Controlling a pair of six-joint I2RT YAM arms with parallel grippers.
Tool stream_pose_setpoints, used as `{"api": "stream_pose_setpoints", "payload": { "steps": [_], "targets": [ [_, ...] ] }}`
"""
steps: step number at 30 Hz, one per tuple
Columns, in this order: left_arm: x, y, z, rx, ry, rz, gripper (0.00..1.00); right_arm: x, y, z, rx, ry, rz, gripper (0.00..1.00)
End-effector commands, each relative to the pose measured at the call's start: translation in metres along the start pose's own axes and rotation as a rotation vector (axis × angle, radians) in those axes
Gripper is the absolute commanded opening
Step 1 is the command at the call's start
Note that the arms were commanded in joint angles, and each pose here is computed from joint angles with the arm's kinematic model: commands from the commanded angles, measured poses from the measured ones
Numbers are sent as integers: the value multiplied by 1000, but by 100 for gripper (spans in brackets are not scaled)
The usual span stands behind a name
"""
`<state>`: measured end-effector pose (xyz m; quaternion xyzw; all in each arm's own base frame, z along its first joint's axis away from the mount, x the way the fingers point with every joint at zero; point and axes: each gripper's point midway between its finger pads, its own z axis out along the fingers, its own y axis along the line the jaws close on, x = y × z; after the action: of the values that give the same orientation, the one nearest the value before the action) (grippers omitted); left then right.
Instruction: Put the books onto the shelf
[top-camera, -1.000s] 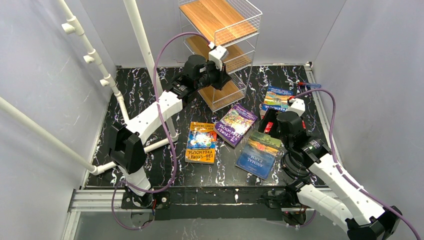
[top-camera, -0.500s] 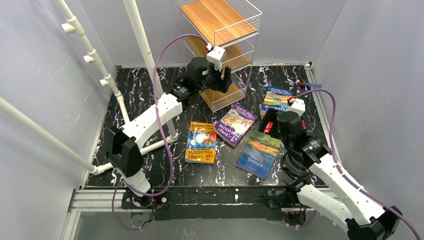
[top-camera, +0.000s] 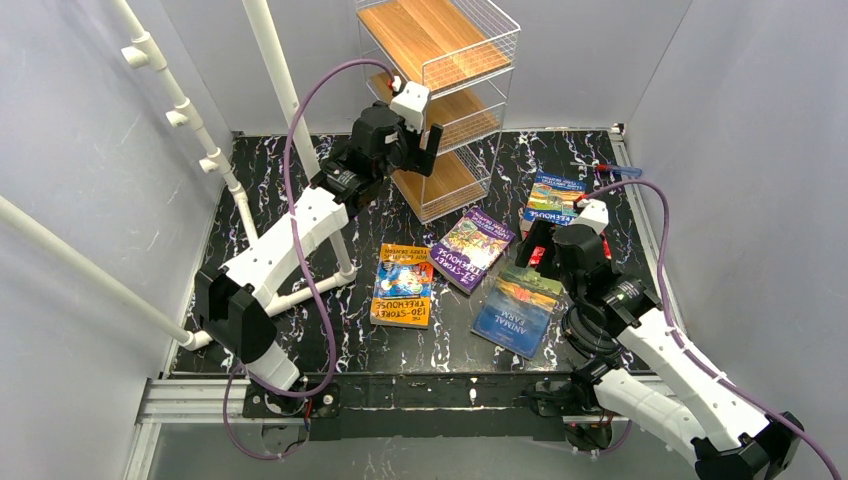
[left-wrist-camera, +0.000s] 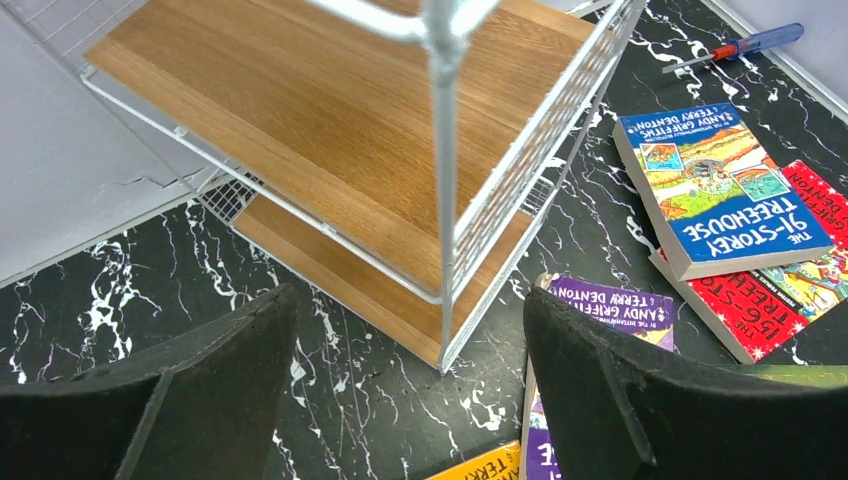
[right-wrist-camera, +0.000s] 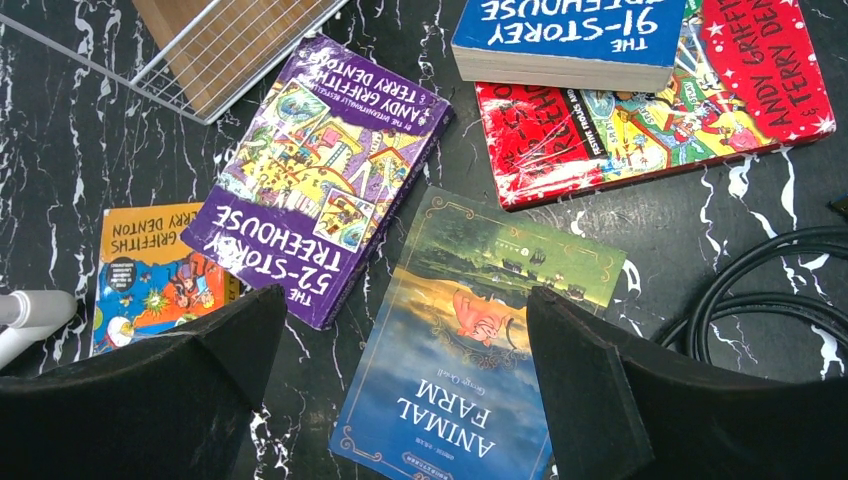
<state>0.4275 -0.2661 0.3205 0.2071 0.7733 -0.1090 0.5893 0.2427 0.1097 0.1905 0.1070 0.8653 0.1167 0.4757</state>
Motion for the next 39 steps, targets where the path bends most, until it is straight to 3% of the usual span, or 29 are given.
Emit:
{"api": "stream_pose_setpoints", "payload": {
  "steps": [1,9,21,25,28,39],
  "targets": [
    [-25,3,-6,22,-65,20,81,-7,1,-4,-14,-38,27,99],
    [-15,-22,16,250,-57,-44,74,-7,-1,-6,-6,-32,25,99],
    [-18,-52,16,400,-92,-136,42,-7,-4,-8,0,-38,30,99],
    [-16,-61,16,421,-94,-157,15,-5,-3,-6,-2,-33,30,99],
    [-15,-69,19,412,-89,-156,1,-6,-2,-6,-3,-32,30,99],
    [-25,-124,23,235,-153,-73,0,-10,-6,-11,4,-54,39,99]
  ]
}}
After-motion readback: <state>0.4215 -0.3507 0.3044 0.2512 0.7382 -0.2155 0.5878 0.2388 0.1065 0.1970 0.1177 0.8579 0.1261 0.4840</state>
